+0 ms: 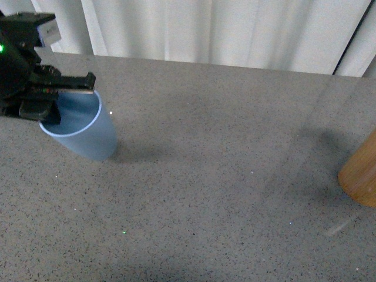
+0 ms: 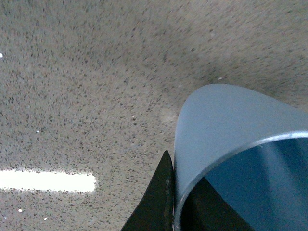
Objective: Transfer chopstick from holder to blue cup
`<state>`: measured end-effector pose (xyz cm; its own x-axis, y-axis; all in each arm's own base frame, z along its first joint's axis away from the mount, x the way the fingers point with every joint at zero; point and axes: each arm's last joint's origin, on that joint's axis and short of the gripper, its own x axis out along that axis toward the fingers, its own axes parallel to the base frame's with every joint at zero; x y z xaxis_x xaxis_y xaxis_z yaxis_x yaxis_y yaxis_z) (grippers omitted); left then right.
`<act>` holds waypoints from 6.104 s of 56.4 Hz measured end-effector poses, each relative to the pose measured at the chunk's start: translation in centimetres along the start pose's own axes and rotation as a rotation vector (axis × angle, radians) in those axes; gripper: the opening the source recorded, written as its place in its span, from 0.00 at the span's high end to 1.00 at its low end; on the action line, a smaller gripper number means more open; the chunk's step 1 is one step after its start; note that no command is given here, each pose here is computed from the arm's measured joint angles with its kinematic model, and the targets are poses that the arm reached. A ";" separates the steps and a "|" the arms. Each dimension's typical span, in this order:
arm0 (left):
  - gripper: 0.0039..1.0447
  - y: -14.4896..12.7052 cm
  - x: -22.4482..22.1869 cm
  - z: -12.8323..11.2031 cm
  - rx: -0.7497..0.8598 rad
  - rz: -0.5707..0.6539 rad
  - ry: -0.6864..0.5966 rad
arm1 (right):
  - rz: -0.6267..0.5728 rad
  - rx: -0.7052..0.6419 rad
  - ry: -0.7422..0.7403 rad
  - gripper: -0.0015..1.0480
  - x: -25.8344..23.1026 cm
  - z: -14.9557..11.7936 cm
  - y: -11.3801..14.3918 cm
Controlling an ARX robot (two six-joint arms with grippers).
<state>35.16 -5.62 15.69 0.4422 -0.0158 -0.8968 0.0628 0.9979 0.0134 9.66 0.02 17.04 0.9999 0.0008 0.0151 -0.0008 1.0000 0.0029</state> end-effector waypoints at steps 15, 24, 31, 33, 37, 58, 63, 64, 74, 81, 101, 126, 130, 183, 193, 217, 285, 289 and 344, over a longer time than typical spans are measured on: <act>0.97 -6.8 -4.1 1.0 0.113 -0.132 -0.089 | 0.000 0.000 0.000 0.10 0.0 0.0 0.0; 0.97 -11.1 -4.2 0.4 0.161 -0.194 -0.085 | 0.000 0.000 0.000 0.10 0.0 0.0 0.0; 0.97 -13.6 -3.7 0.1 0.185 -0.221 -0.081 | 0.000 0.000 0.000 0.10 0.0 0.0 0.0; 0.97 -14.2 -3.4 0.0 0.190 -0.223 -0.079 | 0.000 0.000 0.000 0.10 0.0 0.0 0.0; 0.97 -15.2 -2.8 -0.3 0.205 -0.216 -0.072 | 0.000 0.000 0.000 0.10 0.0 0.0 0.0; 0.97 -16.9 1.3 -2.2 0.309 -0.092 0.020 | 0.000 0.000 0.000 0.10 0.0 0.0 0.0; 0.97 -17.3 1.4 -2.6 0.327 -0.094 0.027 | 0.000 0.000 0.000 0.10 0.0 0.0 0.0; 0.97 -17.4 1.5 -2.7 0.329 -0.097 0.029 | 0.000 0.000 0.000 0.10 0.0 0.0 0.0; 0.97 -18.4 1.6 -3.3 0.342 -0.135 0.038 | 0.000 0.000 0.000 0.10 0.0 0.0 0.0; 0.97 -18.8 1.7 -3.5 0.338 -0.143 0.039 | 0.000 0.000 0.000 0.10 0.0 0.0 0.0; 0.79 -19.8 1.8 -3.3 0.315 -0.154 0.028 | 0.000 0.000 0.000 0.10 0.0 0.0 0.0; 0.11 -17.7 -2.5 -0.8 0.228 -0.215 -0.079 | 0.000 0.000 0.000 0.10 0.0 0.0 0.0; 0.05 -16.5 -4.1 -0.3 0.195 -0.219 -0.150 | 0.000 0.000 0.000 0.10 0.0 0.0 0.0; 0.97 0.8 -10.2 -11.9 -0.049 0.036 -1.103 | 0.000 0.000 0.000 0.10 0.0 0.0 0.0; 0.97 2.2 -10.3 -14.4 -0.051 0.042 -1.102 | 0.000 0.000 0.000 0.10 0.0 0.0 0.0; 0.97 4.1 -10.7 -17.9 -0.047 0.034 -1.102 | 0.000 0.000 0.000 0.10 0.0 0.0 0.0; 0.97 4.1 -12.2 -21.2 -0.053 0.046 -1.134 | 0.000 0.000 0.000 0.10 0.0 0.0 0.0; 0.97 4.1 -12.2 -21.3 -0.053 0.046 -1.134 | 0.000 0.000 0.000 0.10 0.0 0.0 0.0; 0.09 4.0 -12.5 -22.6 -0.052 0.044 -1.128 | -0.083 -0.229 0.457 0.10 3.5 -1.5 -1.2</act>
<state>9.67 -0.02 16.96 0.9999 -0.0015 0.0158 0.0016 1.0000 -0.0071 13.20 -1.22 15.62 0.9009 -0.1282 -0.4146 0.0307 0.9718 -0.2339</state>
